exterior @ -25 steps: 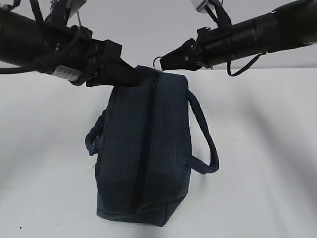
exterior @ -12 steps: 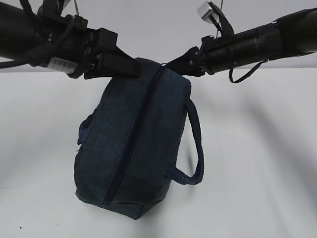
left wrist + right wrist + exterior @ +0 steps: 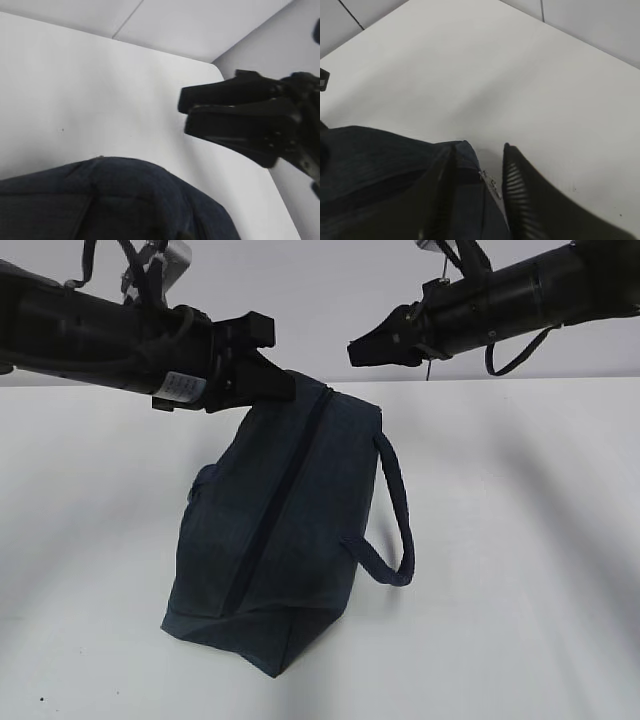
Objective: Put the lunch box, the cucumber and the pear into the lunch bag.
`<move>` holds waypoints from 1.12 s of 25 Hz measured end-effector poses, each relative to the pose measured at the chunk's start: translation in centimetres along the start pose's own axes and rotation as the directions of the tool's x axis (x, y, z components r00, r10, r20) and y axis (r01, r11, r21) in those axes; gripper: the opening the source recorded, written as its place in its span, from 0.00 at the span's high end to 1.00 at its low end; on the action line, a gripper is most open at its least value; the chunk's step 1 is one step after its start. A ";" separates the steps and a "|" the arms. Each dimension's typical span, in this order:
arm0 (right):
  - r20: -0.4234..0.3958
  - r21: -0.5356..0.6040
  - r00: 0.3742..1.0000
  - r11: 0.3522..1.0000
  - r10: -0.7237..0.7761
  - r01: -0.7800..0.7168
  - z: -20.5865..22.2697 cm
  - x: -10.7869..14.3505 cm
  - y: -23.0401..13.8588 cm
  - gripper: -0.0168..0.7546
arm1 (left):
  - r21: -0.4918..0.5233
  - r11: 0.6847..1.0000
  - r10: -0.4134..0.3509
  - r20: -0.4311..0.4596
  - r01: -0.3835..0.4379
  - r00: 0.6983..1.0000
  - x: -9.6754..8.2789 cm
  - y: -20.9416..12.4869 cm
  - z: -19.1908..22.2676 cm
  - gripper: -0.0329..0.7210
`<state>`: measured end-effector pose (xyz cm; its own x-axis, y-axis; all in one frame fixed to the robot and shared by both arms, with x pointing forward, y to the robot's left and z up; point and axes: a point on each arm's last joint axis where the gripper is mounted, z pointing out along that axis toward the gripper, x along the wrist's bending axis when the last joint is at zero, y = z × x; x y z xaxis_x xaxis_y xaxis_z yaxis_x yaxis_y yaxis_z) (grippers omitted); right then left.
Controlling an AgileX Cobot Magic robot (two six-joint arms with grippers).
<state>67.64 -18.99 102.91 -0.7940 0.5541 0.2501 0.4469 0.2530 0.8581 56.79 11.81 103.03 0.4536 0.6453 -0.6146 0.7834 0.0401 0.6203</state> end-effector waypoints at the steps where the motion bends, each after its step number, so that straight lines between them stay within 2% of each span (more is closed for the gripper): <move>1: 0.016 0.019 1.000 1.000 -0.002 0.002 -0.3 0.1 0.2 0.63 | -0.004 1.000 -0.004 -0.009 0.004 1.000 0.3 0.1 0.3 0.95; 4: 0.063 0.093 0.998 0.995 0.021 -0.027 -1.0 0.2 0.4 0.61 | -0.021 1.000 0.002 -0.034 -0.003 0.999 0.6 0.6 0.7 0.94; 6: 0.102 0.137 0.994 0.989 0.033 -0.047 -1.8 0.4 0.8 0.61 | -0.022 0.999 0.032 -0.043 -0.032 0.999 0.6 0.9 0.7 0.89; 8: 0.144 0.179 0.988 0.981 0.047 -0.073 -2.6 0.7 1.2 0.61 | -0.022 0.997 0.069 -0.048 -0.070 0.996 0.4 1.4 0.6 0.81; 11: 0.213 0.205 0.970 0.966 0.115 -0.160 -3.9 1.3 2.1 0.61 | -0.024 0.991 0.132 -0.060 -0.133 0.989 0.1 2.1 0.4 0.63; 14: 0.280 0.238 0.950 0.948 0.140 -0.210 -5.4 2.0 2.6 0.61 | -0.006 0.978 0.206 -0.082 -0.207 0.975 -0.1 2.4 0.0 0.52; 18: 0.340 0.326 0.934 0.919 0.106 -0.222 -7.2 2.9 2.6 0.58 | 0.020 0.951 0.309 -0.126 -0.309 0.943 -0.5 2.9 -1.9 0.49; 23: 0.370 0.420 0.922 0.864 0.116 -0.277 -8.9 4.2 2.3 0.46 | 0.000 0.935 0.349 -0.191 -0.355 0.918 -1.0 4.1 -6.1 0.49; 28: 0.455 0.454 0.878 0.810 0.147 -0.371 -10.3 4.8 2.1 0.43 | 0.026 0.912 0.401 -0.262 -0.409 0.878 -1.8 4.4 -11.0 0.49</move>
<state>60.50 -23.99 110.56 -0.4443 0.8845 0.1423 0.8436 0.3596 0.3986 54.74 19.19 112.25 0.6007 0.7826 -0.1632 0.5401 -0.2467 0.8046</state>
